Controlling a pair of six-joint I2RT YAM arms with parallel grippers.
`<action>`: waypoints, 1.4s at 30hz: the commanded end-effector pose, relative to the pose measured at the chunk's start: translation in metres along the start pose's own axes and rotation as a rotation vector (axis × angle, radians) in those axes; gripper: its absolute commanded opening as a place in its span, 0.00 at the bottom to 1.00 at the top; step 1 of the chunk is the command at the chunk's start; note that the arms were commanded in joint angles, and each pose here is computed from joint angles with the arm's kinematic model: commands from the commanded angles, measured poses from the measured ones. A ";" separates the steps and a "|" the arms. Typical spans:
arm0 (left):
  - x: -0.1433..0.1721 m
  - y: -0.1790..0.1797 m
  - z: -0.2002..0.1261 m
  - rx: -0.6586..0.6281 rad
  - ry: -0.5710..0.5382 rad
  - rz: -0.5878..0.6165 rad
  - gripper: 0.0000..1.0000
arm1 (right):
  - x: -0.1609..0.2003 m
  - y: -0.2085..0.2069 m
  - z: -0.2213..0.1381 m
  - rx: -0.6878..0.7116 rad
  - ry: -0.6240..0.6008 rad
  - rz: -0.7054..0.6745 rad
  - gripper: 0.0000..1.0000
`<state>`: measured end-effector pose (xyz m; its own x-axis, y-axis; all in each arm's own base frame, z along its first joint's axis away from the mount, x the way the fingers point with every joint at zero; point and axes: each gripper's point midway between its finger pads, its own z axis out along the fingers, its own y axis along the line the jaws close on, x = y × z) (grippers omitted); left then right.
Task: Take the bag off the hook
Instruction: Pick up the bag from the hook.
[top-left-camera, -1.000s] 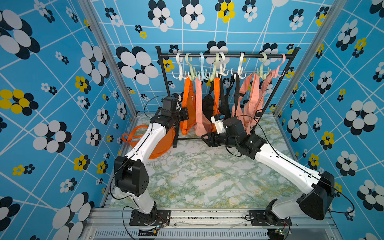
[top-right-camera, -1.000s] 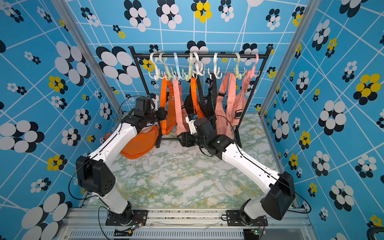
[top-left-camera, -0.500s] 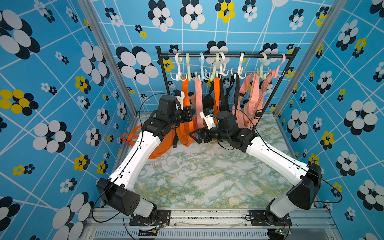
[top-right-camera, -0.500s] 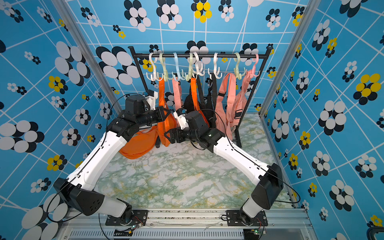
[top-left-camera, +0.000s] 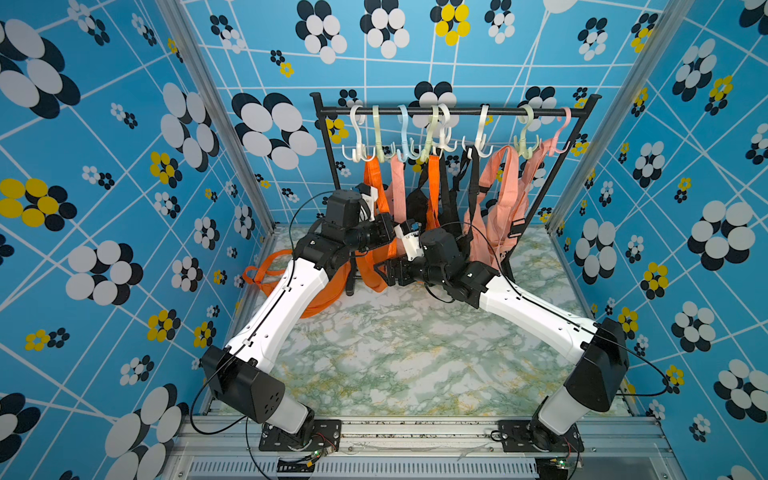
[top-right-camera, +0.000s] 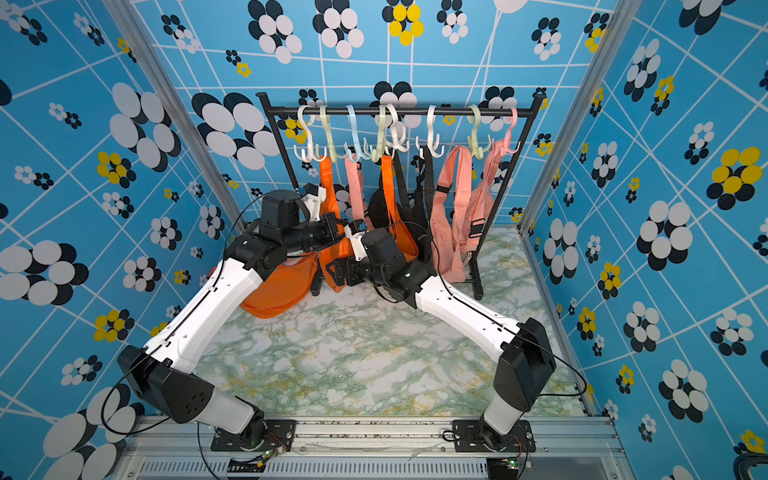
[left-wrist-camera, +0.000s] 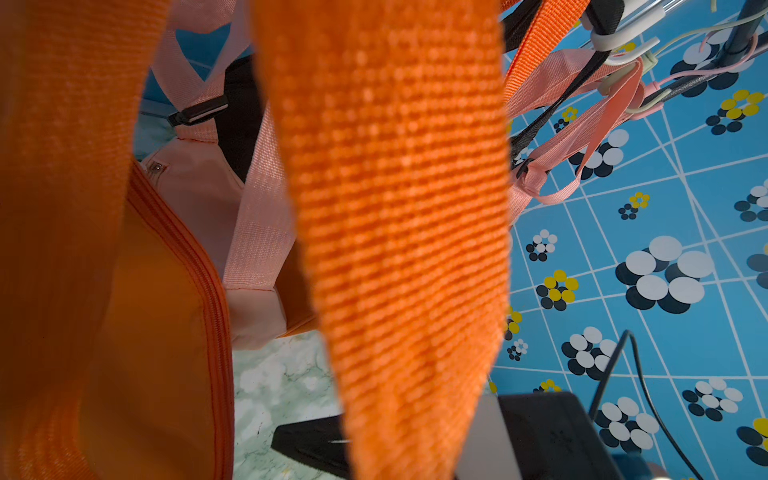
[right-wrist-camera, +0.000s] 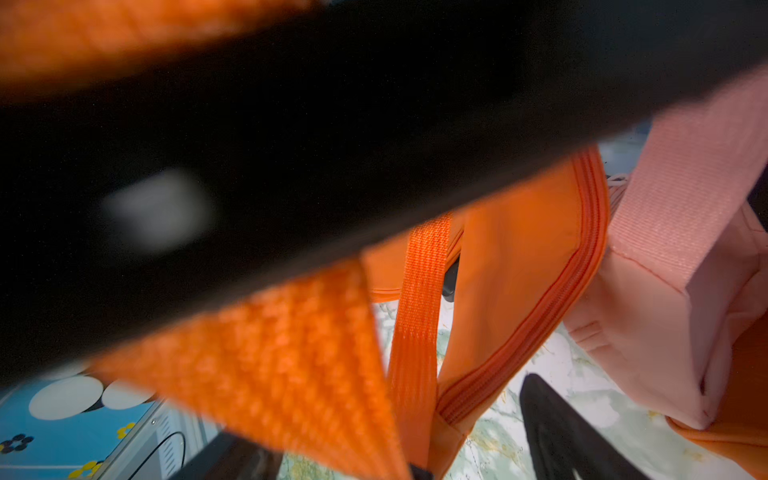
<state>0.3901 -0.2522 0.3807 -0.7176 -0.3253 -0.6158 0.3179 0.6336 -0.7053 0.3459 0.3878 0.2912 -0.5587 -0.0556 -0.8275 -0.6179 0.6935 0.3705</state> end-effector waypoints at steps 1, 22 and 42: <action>-0.018 -0.054 -0.019 0.146 -0.054 0.058 0.00 | 0.018 -0.007 0.007 0.063 0.023 -0.035 0.86; -0.030 -0.055 -0.029 0.096 -0.102 0.096 0.00 | 0.036 0.009 -0.021 -0.023 -0.060 0.014 0.91; -0.084 0.019 -0.087 -0.089 -0.265 0.059 0.72 | 0.011 0.027 -0.099 -0.304 0.098 0.163 0.00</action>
<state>0.4045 -0.1748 0.4420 -0.5601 -0.4355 -0.7047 0.3101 0.6786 -0.6659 0.3030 0.3416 0.3175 -0.6326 0.0252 -0.7740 -0.6239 0.5756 0.5286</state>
